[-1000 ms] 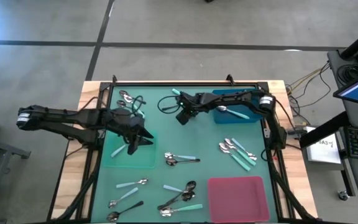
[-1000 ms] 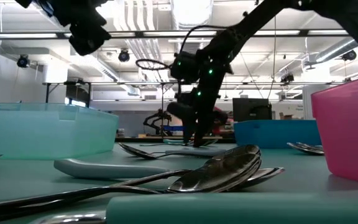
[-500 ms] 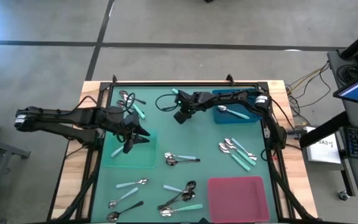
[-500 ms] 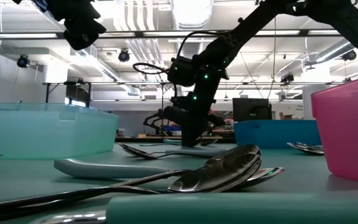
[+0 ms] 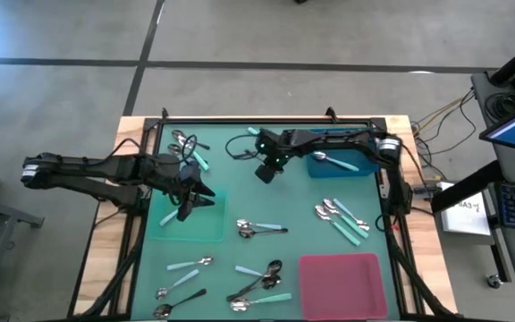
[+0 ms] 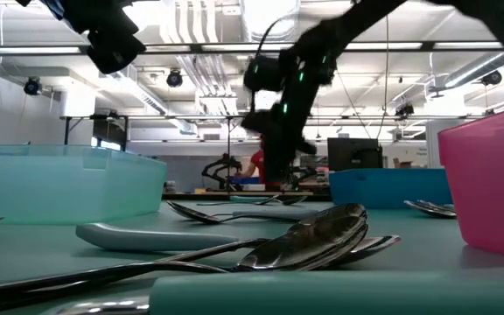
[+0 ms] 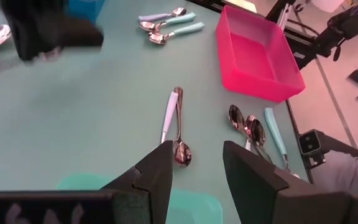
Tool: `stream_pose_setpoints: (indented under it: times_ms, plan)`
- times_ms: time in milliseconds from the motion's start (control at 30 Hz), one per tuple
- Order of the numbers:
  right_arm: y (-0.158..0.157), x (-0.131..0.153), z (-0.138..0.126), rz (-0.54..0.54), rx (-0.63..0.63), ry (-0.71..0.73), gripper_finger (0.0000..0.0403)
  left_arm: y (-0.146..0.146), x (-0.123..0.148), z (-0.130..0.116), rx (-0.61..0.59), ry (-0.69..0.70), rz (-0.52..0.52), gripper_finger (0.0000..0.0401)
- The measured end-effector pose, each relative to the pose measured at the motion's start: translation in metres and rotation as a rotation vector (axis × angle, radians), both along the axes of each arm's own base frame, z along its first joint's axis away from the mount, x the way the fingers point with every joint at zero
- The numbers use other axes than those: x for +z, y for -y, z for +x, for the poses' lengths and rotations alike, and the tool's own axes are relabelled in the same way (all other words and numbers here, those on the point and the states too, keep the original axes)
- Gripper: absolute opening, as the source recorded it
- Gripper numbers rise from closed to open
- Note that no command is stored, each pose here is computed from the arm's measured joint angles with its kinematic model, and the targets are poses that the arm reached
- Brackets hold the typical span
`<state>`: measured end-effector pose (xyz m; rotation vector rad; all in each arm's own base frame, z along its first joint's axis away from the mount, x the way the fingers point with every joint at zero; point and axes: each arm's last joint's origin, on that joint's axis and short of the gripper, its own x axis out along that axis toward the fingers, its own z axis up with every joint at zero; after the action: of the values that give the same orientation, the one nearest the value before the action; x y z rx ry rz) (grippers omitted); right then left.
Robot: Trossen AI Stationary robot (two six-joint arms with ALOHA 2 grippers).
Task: Sort silverware by color (type)
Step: Put the black spoon into the red bin
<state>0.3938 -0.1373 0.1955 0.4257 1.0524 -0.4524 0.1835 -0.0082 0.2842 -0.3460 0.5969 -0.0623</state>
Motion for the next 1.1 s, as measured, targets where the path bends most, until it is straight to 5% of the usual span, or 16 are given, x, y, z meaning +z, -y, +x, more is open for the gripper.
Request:
stream_pose_setpoints:
  times_ms: [233, 600, 800, 1100]
  plan:
    - [-0.049, 0.057, -0.017, 0.033, 0.095, 0.052, 0.0009, -0.002, -0.004, 0.003, 0.052, -0.029, 0.049, 0.0126]
    - [-0.205, 0.105, -0.057, 0.166, 0.212, 0.053, 0.0009, -0.004, -0.018, 0.012, 0.1, -0.119, 0.089, 0.0126]
    - [-0.269, 0.096, -0.085, 0.167, 0.095, -0.021, 0.0009, -0.004, -0.024, 0.018, 0.104, -0.153, 0.115, 0.0126]
    - [-0.318, 0.051, -0.132, 0.31, -0.13, -0.226, 0.0009, -0.004, -0.028, 0.017, 0.12, -0.194, 0.103, 0.0126]
